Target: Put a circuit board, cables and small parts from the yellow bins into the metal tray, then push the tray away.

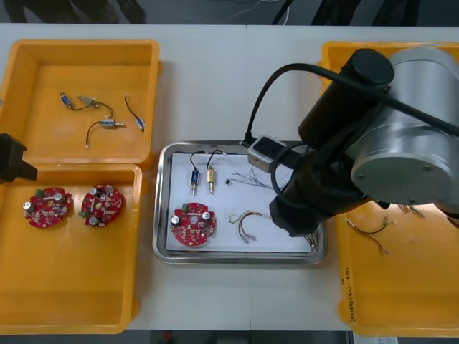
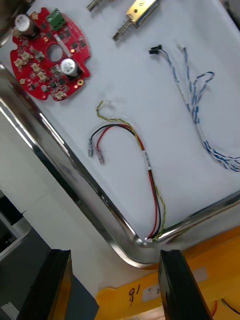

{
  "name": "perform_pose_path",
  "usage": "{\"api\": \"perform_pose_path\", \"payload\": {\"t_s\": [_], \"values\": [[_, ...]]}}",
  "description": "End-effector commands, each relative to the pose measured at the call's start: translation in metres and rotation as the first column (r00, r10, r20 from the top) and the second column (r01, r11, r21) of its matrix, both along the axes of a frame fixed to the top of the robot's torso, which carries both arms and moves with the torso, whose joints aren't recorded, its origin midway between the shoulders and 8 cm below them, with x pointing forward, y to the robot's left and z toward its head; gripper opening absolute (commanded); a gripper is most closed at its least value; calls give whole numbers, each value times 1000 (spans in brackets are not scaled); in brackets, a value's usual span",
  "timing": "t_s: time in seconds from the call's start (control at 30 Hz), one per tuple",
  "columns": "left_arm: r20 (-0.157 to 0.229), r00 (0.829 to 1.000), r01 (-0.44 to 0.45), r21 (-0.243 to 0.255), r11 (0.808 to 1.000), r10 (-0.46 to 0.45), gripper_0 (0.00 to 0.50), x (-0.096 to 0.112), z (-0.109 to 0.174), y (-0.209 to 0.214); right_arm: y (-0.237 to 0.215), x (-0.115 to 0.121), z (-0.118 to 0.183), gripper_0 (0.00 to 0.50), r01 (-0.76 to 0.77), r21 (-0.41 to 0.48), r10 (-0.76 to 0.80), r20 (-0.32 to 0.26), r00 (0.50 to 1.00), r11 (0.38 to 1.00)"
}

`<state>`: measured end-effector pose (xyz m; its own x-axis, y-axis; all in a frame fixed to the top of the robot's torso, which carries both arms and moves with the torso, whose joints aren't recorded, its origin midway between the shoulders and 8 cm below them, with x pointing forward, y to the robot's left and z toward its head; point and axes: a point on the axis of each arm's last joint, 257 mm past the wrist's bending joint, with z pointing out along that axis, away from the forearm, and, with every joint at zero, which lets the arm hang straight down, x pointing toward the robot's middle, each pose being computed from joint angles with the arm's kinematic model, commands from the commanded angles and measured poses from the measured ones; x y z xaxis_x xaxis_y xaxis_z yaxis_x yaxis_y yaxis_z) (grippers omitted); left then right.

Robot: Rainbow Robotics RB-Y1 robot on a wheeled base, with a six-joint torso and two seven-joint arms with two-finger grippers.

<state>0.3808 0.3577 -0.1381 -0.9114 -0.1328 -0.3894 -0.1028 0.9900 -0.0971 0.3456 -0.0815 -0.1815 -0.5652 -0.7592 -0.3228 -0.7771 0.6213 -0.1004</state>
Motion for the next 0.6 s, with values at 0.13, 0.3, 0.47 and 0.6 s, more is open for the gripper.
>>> {"api": "perform_pose_path", "payload": {"t_s": [0.13,0.3,0.47,0.6], "values": [[25,998,47,80,996,-49,500,-4,16,16,46,-17,-10,500,-119,-13,119,34,992,993],[25,998,47,80,996,-49,500,-4,16,16,61,-26,-26,500,-210,-50,212,60,975,977],[25,998,47,80,996,-49,500,-4,16,16,67,-25,-33,500,-301,-108,311,97,945,948],[25,998,47,80,996,-49,500,-4,16,16,68,-25,-42,500,-366,-142,379,86,921,920]]}}
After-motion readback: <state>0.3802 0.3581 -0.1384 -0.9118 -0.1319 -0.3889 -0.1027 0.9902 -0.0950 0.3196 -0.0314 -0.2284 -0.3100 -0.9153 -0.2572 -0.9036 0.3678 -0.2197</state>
